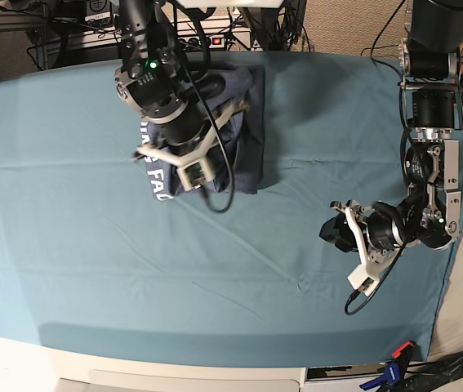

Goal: Fold the T-shirt properly
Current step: 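Lower the flipped edge onto the bundle and release with the right gripper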

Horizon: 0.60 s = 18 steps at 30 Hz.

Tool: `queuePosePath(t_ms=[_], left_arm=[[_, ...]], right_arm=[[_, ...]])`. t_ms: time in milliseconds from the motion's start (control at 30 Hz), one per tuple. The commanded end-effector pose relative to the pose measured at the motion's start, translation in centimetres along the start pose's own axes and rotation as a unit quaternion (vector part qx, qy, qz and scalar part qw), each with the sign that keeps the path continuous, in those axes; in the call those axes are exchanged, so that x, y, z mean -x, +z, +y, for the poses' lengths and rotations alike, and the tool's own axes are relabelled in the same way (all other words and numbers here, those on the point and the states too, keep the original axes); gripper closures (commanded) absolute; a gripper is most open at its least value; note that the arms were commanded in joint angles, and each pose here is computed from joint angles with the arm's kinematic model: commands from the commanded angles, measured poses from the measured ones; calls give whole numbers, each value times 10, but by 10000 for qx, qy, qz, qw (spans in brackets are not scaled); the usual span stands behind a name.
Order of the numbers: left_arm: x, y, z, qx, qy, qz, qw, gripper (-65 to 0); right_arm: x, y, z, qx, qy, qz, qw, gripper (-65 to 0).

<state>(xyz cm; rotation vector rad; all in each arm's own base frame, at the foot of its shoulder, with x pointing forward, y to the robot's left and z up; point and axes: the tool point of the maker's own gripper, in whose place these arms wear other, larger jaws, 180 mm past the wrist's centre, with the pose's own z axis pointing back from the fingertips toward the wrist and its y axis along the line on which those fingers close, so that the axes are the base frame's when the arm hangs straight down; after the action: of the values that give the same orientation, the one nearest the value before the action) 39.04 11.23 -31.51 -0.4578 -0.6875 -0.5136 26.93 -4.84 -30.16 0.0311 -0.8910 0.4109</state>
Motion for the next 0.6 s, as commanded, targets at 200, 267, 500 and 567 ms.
queuePosePath(t_ms=[200,267,500,567], left_arm=[[-22,8,1,-11,-121,-308,9995,-240],[-23,7,0,2,-120,-325,9994,-240],[-23,7,-1,11,-116,-346,9993,-240],[-23,7,-1,11,-116,-346,9993,-240]], right_arm=[[-10,7,-46,1298,-91,-230,9912,0],[-3,-2,-47,1340,-21,-137,9909,0],[32,-62,-47,1214,114,675,9902,0],[27,-70,-45,1099,32,650,9918,0]])
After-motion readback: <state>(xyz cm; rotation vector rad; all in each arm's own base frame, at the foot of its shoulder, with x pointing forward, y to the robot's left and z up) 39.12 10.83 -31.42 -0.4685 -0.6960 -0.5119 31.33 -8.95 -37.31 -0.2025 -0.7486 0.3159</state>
